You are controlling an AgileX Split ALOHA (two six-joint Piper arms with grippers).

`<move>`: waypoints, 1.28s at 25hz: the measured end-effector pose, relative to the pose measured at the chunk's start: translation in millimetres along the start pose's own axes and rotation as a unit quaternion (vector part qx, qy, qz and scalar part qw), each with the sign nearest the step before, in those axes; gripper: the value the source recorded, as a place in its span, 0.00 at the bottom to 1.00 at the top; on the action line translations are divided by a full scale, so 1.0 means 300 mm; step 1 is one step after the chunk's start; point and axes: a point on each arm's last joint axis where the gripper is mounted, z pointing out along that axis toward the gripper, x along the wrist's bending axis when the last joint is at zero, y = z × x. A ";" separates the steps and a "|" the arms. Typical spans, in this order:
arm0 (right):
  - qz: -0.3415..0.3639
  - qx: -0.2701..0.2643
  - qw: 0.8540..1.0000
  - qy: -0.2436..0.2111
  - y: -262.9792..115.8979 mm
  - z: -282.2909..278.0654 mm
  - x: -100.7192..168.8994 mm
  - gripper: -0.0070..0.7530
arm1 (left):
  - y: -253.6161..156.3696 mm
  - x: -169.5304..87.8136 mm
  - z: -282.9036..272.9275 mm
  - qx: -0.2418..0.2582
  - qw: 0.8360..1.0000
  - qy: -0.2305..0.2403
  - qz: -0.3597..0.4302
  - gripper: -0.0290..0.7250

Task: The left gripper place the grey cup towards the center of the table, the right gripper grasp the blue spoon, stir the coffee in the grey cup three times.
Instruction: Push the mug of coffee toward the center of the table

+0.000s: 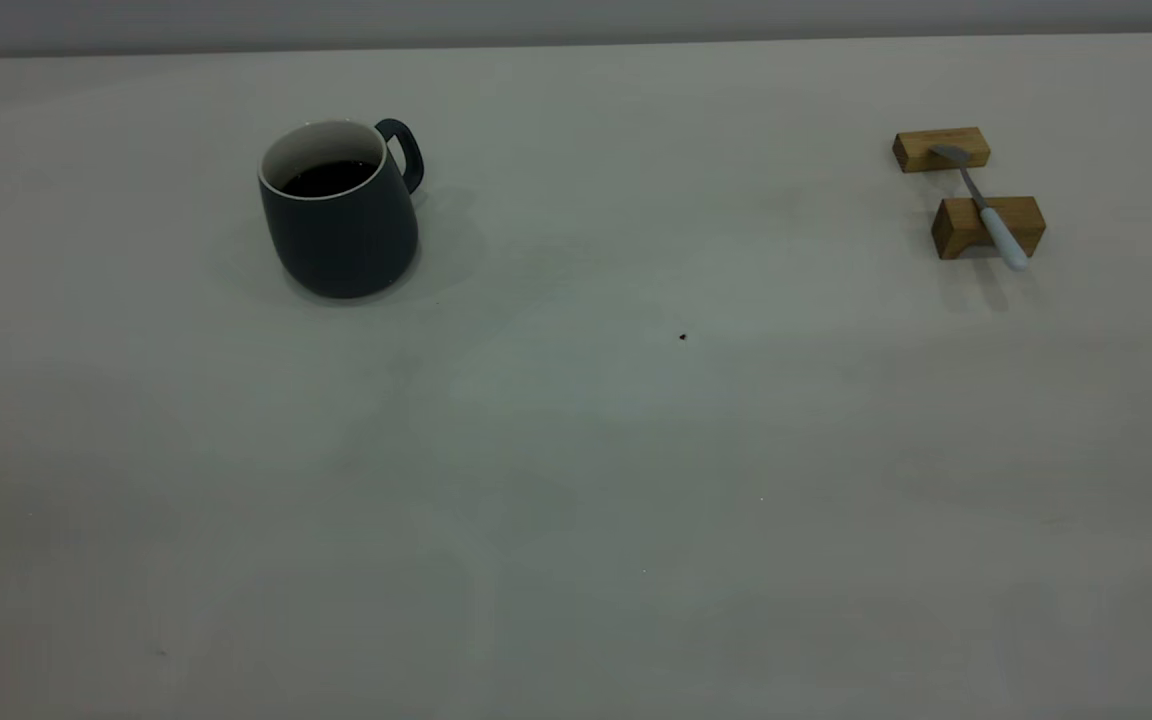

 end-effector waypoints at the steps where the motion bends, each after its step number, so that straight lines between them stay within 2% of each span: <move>1: 0.000 0.000 1.000 0.000 0.000 0.000 0.000 0.32 | 0.000 0.000 0.000 0.000 1.000 0.000 0.000 0.81; 10: 0.000 0.000 1.000 0.000 0.000 0.000 0.000 0.32 | 0.005 0.000 0.005 0.008 1.000 -0.001 -0.012 0.81; 15: 0.000 0.000 1.000 0.000 0.000 0.000 0.000 0.32 | 0.093 0.009 0.074 0.085 0.996 -0.002 -0.026 0.81; 20: 0.000 0.000 1.000 0.000 0.000 0.000 0.000 0.32 | 0.226 0.023 0.213 0.178 0.984 -0.006 -0.027 0.81; 32: 0.000 0.000 1.000 0.000 0.000 0.000 0.000 0.32 | 0.470 0.060 0.670 0.236 0.971 -0.017 0.030 0.81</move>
